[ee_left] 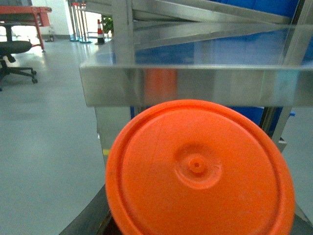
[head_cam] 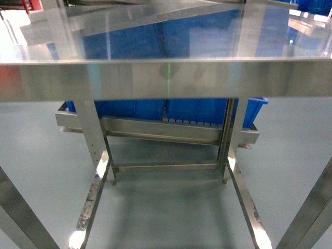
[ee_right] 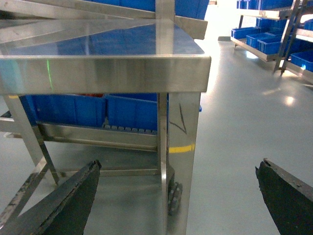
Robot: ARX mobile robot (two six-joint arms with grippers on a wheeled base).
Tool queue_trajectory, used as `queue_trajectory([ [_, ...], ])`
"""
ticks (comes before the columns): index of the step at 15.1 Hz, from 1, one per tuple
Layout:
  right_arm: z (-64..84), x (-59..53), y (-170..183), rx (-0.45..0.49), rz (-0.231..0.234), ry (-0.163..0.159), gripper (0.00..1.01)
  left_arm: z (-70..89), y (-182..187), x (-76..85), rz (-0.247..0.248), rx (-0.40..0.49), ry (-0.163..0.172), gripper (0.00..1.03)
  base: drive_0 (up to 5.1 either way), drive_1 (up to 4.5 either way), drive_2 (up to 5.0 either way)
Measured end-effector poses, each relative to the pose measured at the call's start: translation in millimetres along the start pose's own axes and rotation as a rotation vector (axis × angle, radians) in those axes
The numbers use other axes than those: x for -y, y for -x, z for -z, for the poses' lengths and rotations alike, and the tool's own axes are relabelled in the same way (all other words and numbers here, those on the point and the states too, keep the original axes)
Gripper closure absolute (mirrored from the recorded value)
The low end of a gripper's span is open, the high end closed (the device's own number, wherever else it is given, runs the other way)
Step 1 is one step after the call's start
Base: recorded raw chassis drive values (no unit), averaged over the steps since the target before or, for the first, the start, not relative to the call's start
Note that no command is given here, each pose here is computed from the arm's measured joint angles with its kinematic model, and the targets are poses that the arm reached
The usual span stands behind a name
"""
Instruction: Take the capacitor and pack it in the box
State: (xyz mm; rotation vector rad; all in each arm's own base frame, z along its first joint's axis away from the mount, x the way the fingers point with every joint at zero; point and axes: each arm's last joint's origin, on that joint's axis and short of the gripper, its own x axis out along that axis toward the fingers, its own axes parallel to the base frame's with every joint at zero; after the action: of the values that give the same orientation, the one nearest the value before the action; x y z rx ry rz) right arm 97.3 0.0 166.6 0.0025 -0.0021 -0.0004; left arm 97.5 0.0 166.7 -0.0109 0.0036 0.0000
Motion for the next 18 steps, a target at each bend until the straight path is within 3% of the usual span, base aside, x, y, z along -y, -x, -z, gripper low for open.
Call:
queue_trajectory([
  [16, 0.1, 0.0, 0.0, -0.001, 0.0, 0.0, 0.03, 0.1, 0.0, 0.0, 0.0, -0.001, 0.0, 0.59, 0.0, 0.0, 0.0],
  [18, 0.1, 0.0, 0.0, -0.002, 0.0, 0.0, 0.03, 0.0, 0.0, 0.1, 0.002, 0.0, -0.001, 0.59, -4.3, 2.15, 2.1],
])
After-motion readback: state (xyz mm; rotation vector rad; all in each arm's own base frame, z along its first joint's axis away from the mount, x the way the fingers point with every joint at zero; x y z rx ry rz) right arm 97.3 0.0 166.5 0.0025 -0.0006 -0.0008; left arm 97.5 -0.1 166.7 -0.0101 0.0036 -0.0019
